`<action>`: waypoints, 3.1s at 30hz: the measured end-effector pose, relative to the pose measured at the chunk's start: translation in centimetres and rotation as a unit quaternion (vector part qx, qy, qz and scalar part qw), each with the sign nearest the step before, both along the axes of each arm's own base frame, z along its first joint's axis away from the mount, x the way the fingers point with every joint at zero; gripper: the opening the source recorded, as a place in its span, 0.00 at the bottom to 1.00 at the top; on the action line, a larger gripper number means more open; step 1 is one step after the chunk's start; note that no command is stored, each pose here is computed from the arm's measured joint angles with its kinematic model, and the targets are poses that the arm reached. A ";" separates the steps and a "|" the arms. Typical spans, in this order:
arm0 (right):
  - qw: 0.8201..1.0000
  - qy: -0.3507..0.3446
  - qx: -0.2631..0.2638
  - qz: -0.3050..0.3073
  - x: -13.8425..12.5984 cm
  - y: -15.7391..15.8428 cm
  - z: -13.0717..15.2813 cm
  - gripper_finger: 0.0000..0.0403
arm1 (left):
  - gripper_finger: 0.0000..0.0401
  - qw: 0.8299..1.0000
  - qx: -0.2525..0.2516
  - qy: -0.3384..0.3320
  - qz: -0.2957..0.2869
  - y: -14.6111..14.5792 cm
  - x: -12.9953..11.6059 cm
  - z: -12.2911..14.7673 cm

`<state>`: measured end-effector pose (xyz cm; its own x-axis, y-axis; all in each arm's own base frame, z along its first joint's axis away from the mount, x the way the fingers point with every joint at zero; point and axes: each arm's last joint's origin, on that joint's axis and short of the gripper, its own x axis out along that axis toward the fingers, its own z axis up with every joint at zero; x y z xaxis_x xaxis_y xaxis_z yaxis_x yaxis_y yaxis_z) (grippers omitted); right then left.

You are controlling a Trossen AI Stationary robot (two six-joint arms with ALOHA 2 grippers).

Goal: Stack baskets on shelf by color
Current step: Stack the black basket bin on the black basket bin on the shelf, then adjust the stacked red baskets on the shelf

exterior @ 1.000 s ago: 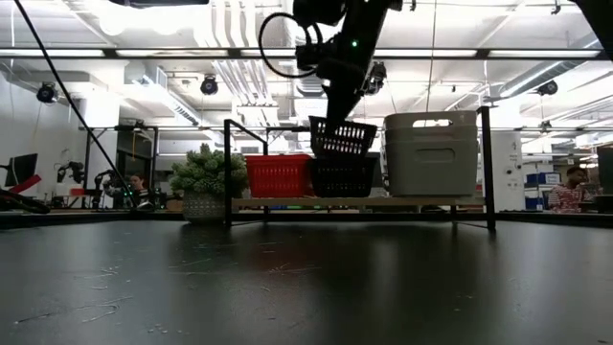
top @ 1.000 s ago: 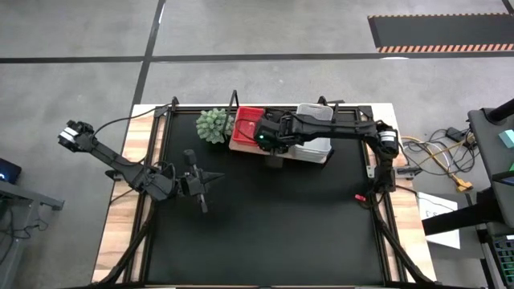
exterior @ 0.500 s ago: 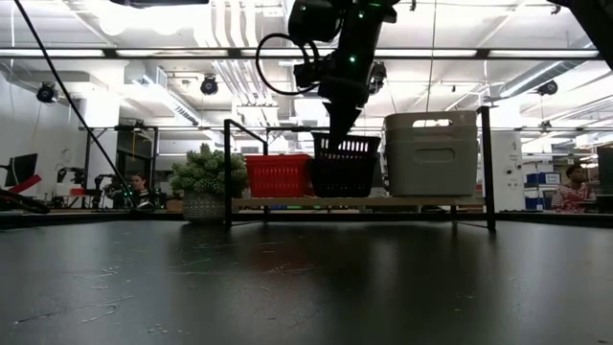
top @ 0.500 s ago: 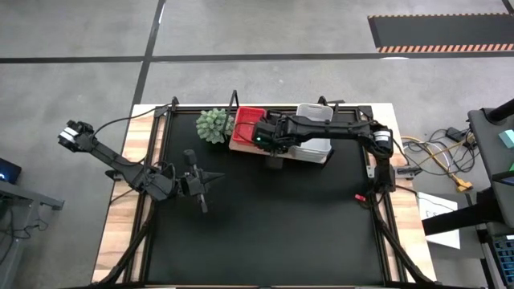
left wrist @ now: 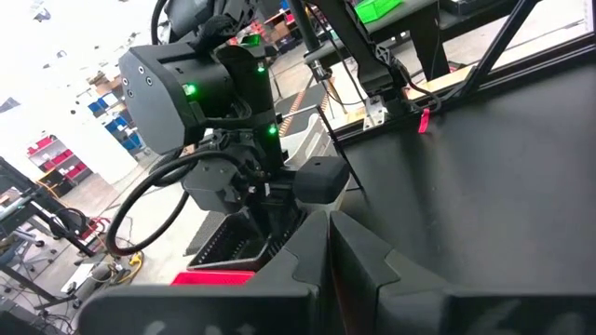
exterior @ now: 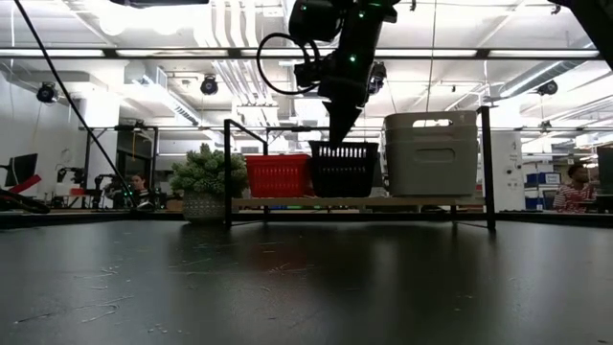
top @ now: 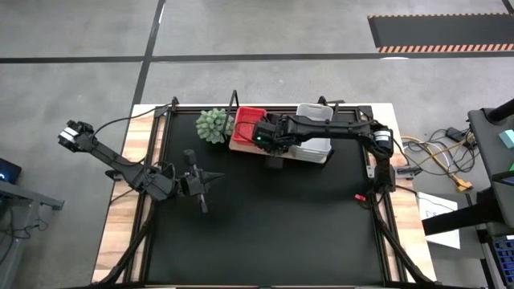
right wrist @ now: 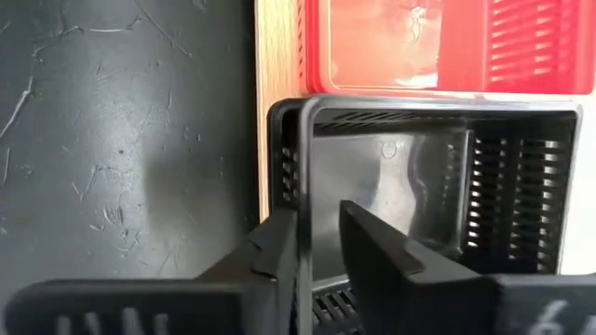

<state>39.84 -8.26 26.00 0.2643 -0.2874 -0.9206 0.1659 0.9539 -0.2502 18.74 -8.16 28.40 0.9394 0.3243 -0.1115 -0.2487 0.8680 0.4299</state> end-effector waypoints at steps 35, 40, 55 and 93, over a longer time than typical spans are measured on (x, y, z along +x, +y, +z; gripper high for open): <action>0.994 -0.096 0.036 0.039 1.6 0.4 0.5 0.02 | 0.00 1.000 0.002 0.001 0.000 0.0 0.0 0.0; 0.991 -0.127 0.014 0.035 2.1 -0.3 -0.4 0.02 | 0.00 1.000 0.001 0.000 0.000 0.0 0.0 0.0; 0.993 -0.116 0.026 -0.004 1.4 -1.8 -1.8 0.02 | 0.00 1.000 0.000 0.000 0.000 0.0 0.0 0.0; 0.981 -0.191 0.030 0.022 3.9 -5.0 -2.8 0.02 | 0.00 1.000 0.004 0.001 0.000 0.0 0.0 0.0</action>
